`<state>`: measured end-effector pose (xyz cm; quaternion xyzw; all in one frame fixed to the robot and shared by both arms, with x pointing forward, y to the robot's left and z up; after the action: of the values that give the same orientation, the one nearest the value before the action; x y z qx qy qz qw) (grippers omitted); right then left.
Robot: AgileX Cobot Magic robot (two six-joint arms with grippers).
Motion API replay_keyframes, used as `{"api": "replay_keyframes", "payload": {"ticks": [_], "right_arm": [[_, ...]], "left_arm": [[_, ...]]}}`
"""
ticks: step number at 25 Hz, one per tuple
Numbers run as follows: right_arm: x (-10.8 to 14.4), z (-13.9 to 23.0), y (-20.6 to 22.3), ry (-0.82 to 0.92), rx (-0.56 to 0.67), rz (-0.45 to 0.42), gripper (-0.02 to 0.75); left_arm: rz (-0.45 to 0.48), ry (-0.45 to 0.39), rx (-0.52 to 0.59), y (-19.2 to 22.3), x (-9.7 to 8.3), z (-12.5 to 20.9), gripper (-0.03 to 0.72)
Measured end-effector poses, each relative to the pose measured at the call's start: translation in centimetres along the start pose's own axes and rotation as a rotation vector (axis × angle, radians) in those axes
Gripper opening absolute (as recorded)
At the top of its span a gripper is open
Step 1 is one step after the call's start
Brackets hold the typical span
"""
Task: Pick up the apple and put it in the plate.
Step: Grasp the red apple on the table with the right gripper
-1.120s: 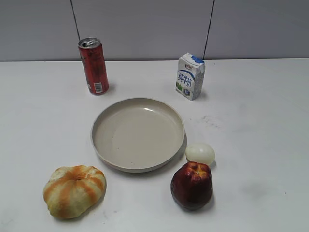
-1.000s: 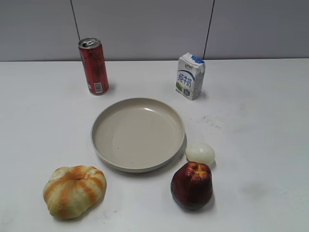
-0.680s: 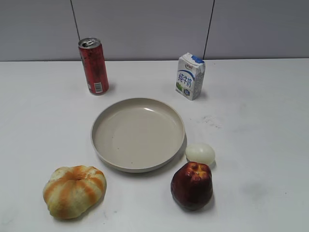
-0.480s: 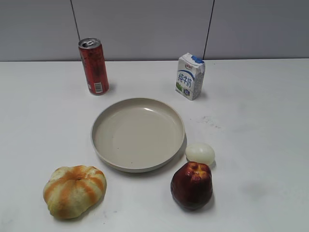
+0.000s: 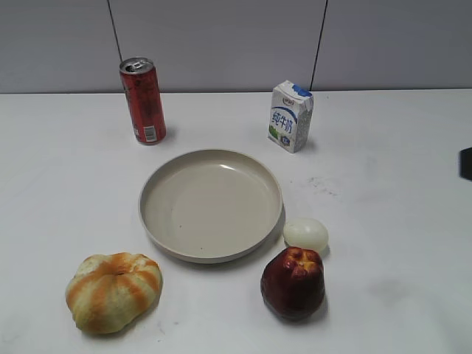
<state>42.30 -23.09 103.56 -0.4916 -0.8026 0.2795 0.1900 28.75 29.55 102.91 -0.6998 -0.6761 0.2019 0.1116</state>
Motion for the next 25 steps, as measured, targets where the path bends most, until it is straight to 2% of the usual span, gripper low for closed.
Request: {"api": "replay_keyframes", "payload": {"ticks": [5, 10, 14, 17, 25], "right_arm": [[3.2, -0.2, 5.3, -0.074, 0.281, -0.205, 0.626], [6.8, 1.1, 10.5, -0.161, 0.491, -0.32, 0.625], [8.4, 3.2, 13.9, -0.173, 0.636, -0.333, 0.625], [8.7, 4.5, 15.9, -0.169, 0.697, -0.329, 0.624], [8.4, 5.8, 18.9, -0.154, 0.7, -0.293, 0.624]], "left_arm": [[0.0, 0.0, 0.0, 0.0, 0.0, 0.0, 0.585], [0.0, 0.0, 0.0, 0.0, 0.0, 0.0, 0.585], [0.0, 0.0, 0.0, 0.0, 0.0, 0.0, 0.585], [0.0, 0.0, 0.0, 0.0, 0.0, 0.0, 0.585], [0.0, 0.0, 0.0, 0.0, 0.0, 0.0, 0.585]]}}
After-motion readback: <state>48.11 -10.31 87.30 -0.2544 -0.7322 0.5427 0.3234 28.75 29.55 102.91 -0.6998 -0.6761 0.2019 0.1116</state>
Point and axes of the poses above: a point on each arm's last joint axis where the gripper is mounted, y pointing out along that axis toward the gripper, x along the wrist's bending axis when the last joint is at zero, z = x × y, the point moved 6 cm from there along y, pointing out along that axis toward the gripper, and after that the axes turned 13 degrees about -y, right-handed, at the moved point
